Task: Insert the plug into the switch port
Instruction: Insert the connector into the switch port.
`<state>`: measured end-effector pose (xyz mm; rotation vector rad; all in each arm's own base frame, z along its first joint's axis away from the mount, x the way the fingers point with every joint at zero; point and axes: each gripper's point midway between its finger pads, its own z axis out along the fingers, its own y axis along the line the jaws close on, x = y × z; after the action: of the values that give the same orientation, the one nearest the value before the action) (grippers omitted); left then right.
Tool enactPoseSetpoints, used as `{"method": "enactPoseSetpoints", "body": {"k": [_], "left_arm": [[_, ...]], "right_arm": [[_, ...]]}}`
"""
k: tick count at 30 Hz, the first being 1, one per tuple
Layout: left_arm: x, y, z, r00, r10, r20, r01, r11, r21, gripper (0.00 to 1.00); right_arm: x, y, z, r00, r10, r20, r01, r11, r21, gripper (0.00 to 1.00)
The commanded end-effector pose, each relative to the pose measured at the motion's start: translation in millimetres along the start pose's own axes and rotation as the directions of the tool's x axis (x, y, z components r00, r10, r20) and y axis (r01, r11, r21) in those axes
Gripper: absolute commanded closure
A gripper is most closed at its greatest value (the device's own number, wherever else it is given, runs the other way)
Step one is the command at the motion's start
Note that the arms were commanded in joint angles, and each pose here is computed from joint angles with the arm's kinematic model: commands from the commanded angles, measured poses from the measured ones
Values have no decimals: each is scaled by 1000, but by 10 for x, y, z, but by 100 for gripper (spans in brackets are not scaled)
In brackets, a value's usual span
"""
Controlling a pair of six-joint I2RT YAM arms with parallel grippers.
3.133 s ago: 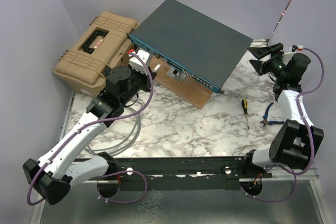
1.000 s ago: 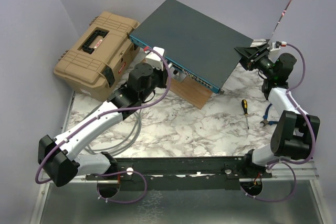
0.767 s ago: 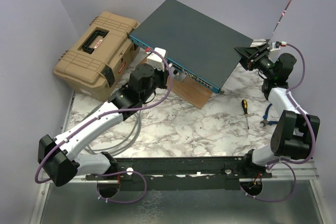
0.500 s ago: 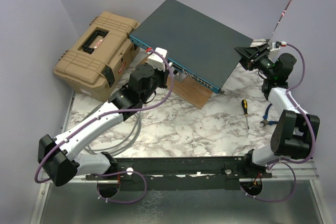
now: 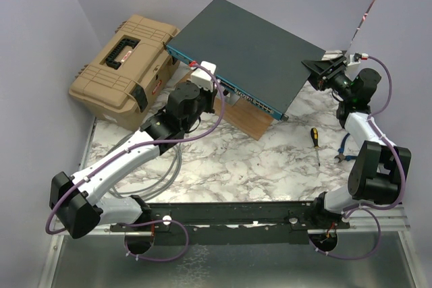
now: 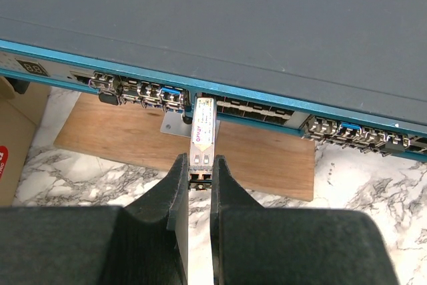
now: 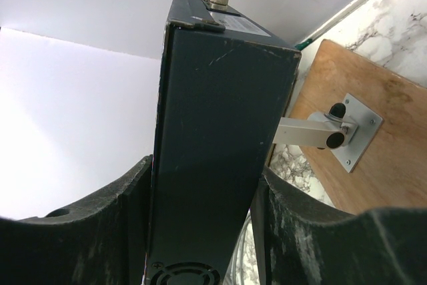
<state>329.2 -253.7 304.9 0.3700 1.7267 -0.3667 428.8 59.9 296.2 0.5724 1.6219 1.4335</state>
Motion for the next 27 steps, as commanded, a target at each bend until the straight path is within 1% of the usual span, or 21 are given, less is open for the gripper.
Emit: {"method": "enactPoseSetpoints", "body": {"k": [1,14,21,27], "left_arm": [[-152,-32,7,999,9,36,-9,1000,4,100],[-274,-143,-26,996,54,65,-56,998,35,100],[-196,-120,19,996,75,43,-75,997,9,100],[-109,2,15,995,97,-4,-97,994,-53,100]], "right_arm": [[34,56,34,998,-63,-19,62,997,-38,94],[26,39,47,998,-59,-20,58,998,-38,95],[25,44,52,998,-62,-22,61,997,-41,95],[31,34,50,998,-60,-25,59,997,-40,95]]}}
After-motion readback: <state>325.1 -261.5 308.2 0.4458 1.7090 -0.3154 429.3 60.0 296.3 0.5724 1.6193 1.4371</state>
